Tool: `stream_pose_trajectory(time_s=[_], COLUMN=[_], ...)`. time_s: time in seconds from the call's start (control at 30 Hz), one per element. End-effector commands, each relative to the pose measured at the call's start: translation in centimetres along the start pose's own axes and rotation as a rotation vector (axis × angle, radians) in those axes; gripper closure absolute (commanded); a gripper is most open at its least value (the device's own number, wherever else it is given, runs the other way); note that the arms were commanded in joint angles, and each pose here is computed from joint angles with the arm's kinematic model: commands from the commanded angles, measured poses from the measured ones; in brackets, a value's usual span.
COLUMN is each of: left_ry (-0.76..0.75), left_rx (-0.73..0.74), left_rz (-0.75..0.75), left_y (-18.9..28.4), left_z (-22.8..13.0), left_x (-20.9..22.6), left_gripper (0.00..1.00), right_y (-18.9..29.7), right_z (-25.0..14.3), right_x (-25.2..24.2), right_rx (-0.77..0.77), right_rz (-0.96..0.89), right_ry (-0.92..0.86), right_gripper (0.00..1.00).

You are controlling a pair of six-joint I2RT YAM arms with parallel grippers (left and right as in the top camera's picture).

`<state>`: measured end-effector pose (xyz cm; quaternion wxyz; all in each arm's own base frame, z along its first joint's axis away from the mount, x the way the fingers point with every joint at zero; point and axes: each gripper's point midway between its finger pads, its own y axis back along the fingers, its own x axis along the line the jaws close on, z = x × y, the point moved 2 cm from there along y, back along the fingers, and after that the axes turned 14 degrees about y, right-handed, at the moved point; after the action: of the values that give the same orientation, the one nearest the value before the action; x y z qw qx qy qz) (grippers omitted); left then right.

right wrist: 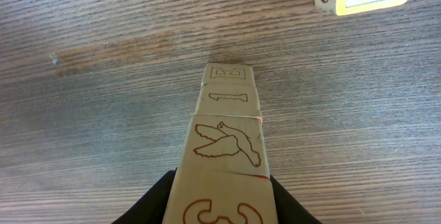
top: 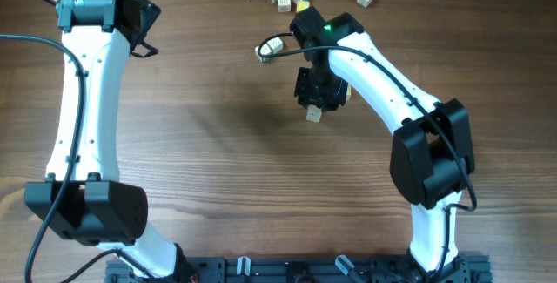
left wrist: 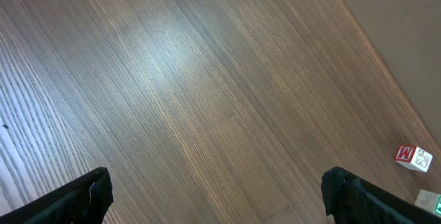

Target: Form a tower

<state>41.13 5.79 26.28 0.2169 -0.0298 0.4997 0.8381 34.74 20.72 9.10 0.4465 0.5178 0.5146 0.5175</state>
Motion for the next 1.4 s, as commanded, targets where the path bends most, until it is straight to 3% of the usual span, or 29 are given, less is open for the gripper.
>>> stream_pose_trajectory(time_s=[0.0, 0.13, 0.27, 0.47, 0.77, 1.03, 1.37], left_ry=[-0.014, -0.014, -0.014, -0.014, -0.014, -0.014, -0.014], left_rx=[-0.024, -0.024, -0.024, -0.024, -0.024, -0.024, -0.024], left_rz=[0.016, 0.016, 0.016, 0.016, 0.016, 0.016, 0.016], left_y=[-0.32, -0.32, -0.32, -0.32, -0.32, -0.32, -0.32], left_z=[0.37, 0.37, 0.37, 0.37, 0.37, 0.37, 0.37], left_x=[0.1, 0.1, 0.1, 0.1, 0.1, 0.1, 0.1], left_gripper=[0.0, 0.0, 0.0, 0.0, 0.0, 0.0, 0.0], right_y=[-0.82, -0.82, -0.82, -0.83, -0.82, -0.8, -0.78], right_z=[-0.37, -0.37, -0.36, 0.24, 0.02, -0.21, -0.5], right_x=[-0.01, -0.01, -0.02, -0.25, -0.48, -0.83, -0.96], right_rx=[0.03, 0.03, 0.029, -0.001, 0.007, 0.016, 0.028], right_rz=[-0.004, -0.004, -0.005, -0.024, -0.036, -0.056, -0.062], right_ry=[-0.008, -0.008, -0.005, -0.004, -0.004, -0.004, -0.005], right_gripper=[0.66, 0.6, 0.33, 0.24, 0.29, 0.42, 0.44])
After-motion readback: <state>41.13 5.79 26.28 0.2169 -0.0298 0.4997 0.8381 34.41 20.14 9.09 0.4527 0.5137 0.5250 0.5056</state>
